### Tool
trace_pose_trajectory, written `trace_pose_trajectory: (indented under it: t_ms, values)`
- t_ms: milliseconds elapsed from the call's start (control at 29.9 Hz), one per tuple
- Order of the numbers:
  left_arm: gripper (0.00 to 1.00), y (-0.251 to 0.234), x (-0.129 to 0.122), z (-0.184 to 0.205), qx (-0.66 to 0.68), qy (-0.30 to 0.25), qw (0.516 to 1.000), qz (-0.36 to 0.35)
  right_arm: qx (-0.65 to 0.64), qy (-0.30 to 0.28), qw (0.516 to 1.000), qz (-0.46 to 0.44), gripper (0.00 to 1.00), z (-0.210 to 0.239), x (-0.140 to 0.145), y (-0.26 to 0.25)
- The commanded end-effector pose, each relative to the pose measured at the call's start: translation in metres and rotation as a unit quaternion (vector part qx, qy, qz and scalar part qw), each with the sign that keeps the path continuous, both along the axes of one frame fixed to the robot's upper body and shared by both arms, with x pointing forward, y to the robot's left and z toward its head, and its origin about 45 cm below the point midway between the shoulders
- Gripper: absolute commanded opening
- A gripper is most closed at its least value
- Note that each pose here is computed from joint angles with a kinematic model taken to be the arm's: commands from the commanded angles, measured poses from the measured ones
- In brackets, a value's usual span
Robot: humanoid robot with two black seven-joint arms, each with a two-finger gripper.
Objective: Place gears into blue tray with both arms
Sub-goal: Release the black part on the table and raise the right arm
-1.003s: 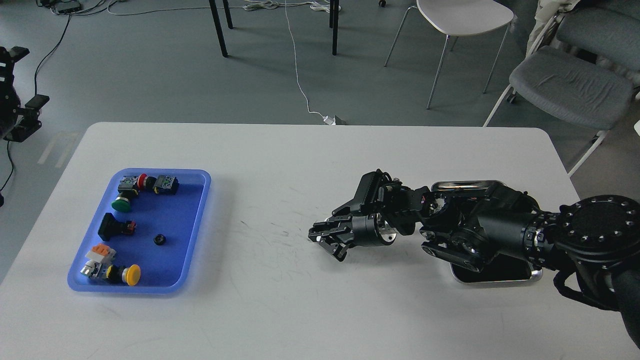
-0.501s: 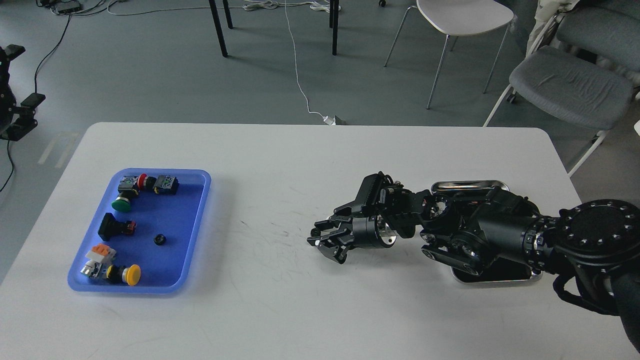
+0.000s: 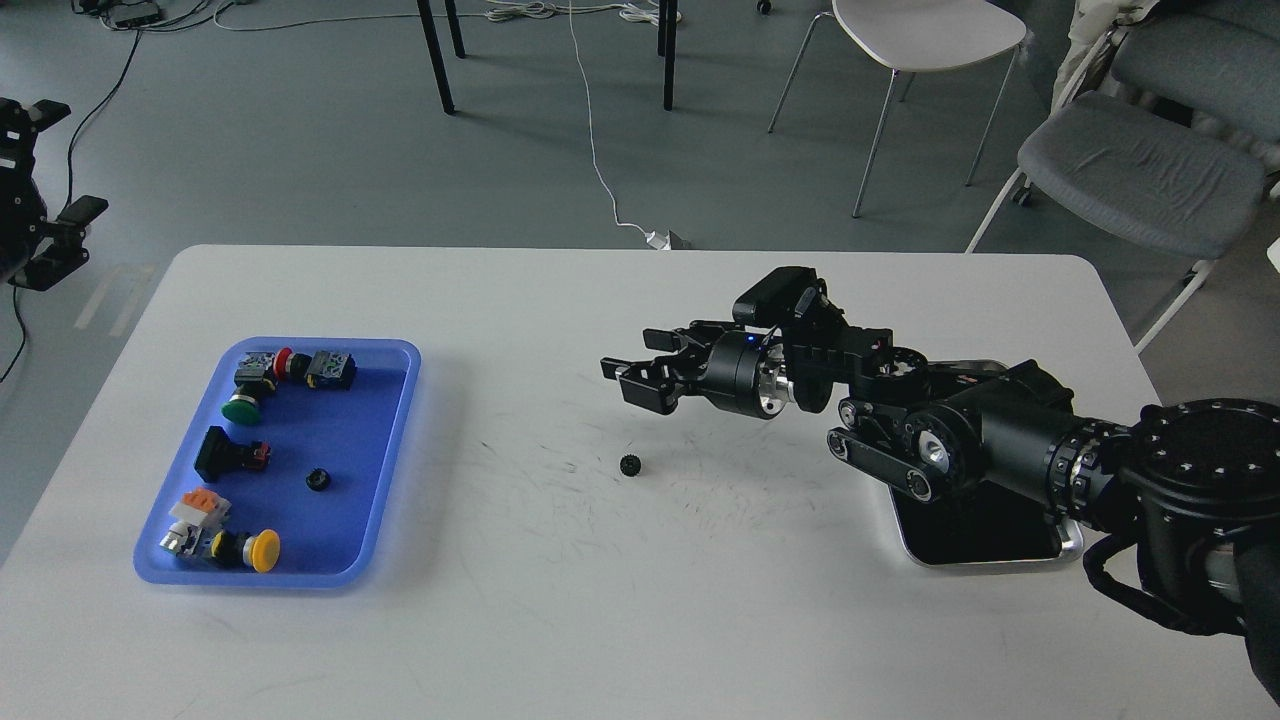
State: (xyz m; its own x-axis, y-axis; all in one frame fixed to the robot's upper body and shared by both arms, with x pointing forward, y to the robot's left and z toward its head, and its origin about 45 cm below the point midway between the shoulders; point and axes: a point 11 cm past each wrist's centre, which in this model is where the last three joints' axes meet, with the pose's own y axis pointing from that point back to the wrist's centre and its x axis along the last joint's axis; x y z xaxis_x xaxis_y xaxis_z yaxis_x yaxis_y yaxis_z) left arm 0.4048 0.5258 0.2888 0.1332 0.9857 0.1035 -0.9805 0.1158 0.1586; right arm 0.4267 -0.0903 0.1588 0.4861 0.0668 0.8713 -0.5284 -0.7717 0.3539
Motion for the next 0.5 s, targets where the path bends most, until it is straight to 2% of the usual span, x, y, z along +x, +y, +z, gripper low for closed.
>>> trace_pose_trajectory:
  t_ms: [0, 134, 334, 468]
  values:
    - [0.99, 0.007, -0.002, 0.018, 0.001, -0.04, 0.999, -0.002, 0.091, 0.012, 0.993, -0.069, 0.81, 0.034, 0.024, 0.0]
    - [0.99, 0.006, -0.003, 0.024, 0.006, -0.058, 0.998, -0.01, 0.193, 0.029, 0.972, -0.129, 0.83, 0.073, 0.046, 0.001]
    - [0.99, 0.003, -0.002, 0.031, 0.012, -0.068, 0.997, -0.02, 0.311, 0.062, 0.929, -0.193, 0.88, 0.103, 0.062, -0.004]
    - [0.98, -0.007, -0.001, 0.027, 0.032, -0.056, 0.997, -0.043, 0.366, 0.056, 0.895, -0.248, 0.89, 0.122, 0.079, -0.047]
